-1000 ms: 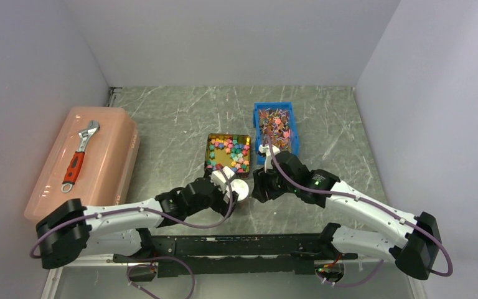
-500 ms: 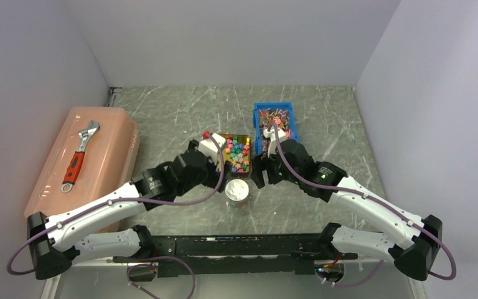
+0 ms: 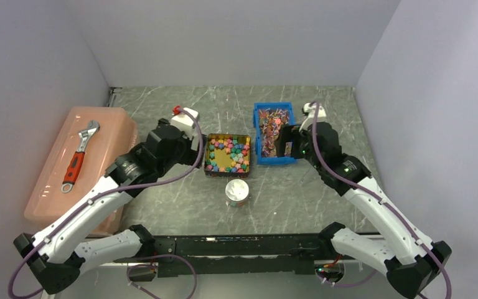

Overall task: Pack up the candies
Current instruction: Reset both arms

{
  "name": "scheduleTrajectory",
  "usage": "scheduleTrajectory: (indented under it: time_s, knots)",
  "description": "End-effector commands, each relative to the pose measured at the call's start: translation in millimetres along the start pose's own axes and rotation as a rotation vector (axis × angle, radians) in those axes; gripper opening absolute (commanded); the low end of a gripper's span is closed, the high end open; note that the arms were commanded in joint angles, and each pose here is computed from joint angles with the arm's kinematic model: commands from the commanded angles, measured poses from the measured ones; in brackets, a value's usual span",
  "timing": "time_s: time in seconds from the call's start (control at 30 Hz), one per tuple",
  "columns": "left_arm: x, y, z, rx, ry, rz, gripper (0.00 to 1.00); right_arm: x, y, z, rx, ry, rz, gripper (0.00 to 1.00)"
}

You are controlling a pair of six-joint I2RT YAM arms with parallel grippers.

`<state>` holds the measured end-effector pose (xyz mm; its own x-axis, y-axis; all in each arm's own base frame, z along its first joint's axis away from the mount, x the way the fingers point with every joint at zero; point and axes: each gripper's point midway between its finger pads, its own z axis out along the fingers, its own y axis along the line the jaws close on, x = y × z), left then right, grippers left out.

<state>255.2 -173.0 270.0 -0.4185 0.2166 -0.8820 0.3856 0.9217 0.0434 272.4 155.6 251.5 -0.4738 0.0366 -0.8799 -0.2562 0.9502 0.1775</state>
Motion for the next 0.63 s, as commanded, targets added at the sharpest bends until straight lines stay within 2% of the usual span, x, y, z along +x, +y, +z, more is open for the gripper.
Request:
scheduleTrajectory:
  time_s: [0.0, 0.17, 0.4, 0.6]
  knots:
    - [-12, 32, -17, -0.055, -0.085, -0.004, 0.99, -28, -27, -4, 0.067, -0.123, 0.134, 0.93]
    - [-6, 62, -32, -0.138, -0.145, -0.054, 0.99, -28, -53, -16, 0.116, -0.2, 0.201, 0.93]
    - [1, 68, -42, -0.144, -0.237, -0.101, 0.99, -26, -64, -37, 0.145, -0.27, 0.186, 0.97]
    - [5, 60, -34, -0.074, -0.208, -0.094, 0.99, -25, -62, -36, 0.129, -0.27, 0.168, 0.99]
